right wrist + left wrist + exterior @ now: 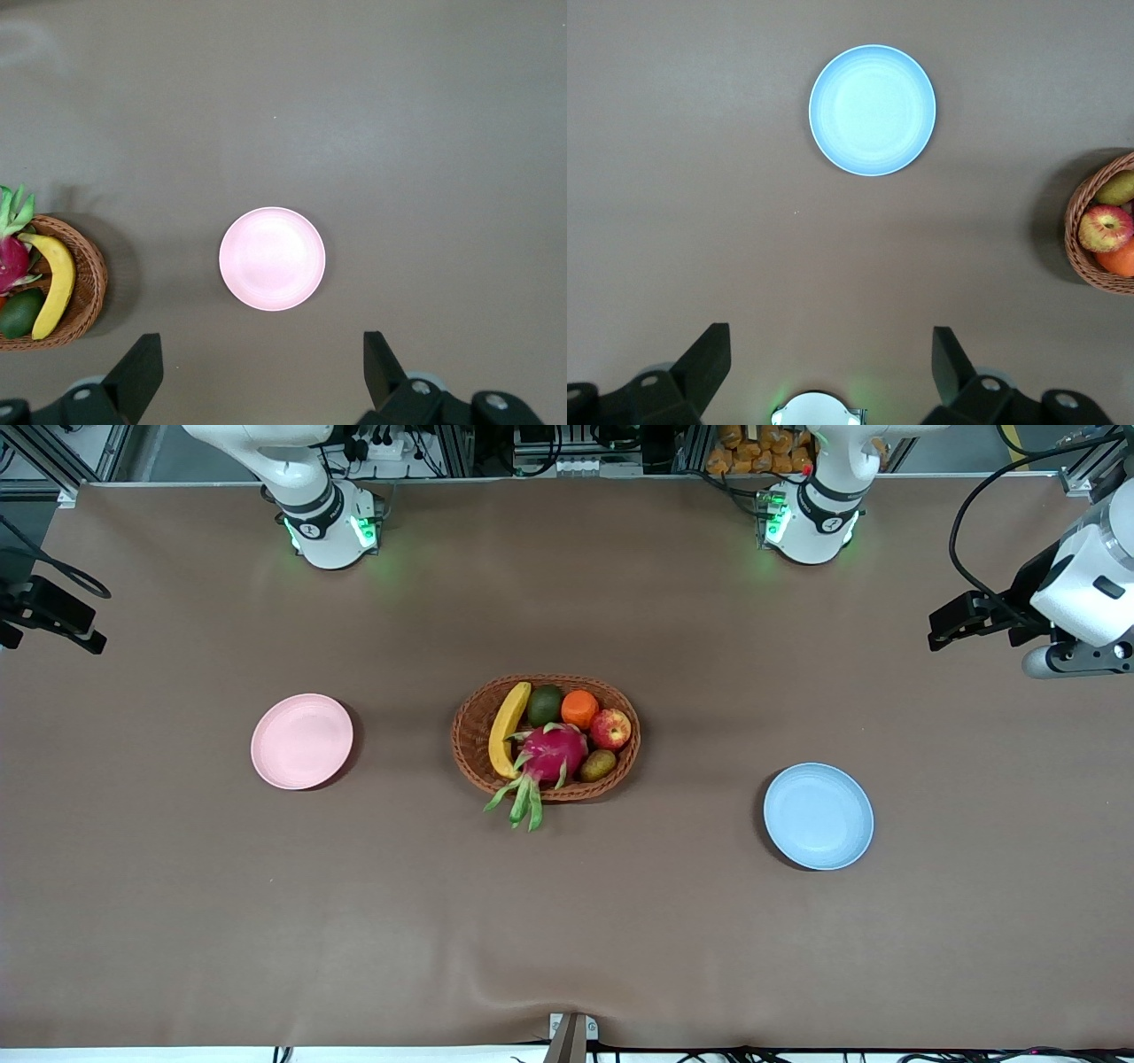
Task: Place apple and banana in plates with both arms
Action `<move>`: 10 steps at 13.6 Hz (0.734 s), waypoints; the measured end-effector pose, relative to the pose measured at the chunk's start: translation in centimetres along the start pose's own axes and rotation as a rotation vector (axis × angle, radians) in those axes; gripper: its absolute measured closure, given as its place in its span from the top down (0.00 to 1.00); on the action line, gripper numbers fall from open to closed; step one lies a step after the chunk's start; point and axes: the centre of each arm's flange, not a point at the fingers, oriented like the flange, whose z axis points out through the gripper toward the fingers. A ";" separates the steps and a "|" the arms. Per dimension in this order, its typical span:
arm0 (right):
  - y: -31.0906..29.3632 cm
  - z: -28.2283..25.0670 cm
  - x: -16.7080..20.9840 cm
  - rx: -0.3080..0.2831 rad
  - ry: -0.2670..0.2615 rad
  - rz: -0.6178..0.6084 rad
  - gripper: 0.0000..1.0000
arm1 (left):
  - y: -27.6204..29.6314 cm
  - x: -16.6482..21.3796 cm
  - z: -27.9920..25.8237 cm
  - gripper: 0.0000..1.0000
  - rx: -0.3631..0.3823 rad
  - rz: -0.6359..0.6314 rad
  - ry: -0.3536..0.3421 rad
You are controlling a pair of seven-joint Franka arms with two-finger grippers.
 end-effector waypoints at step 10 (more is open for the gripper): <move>0.1 0.0 0.0 0.000 0.000 0.001 1.00 | 1.0 0.9 1.6 1.00 0.003 0.017 -0.029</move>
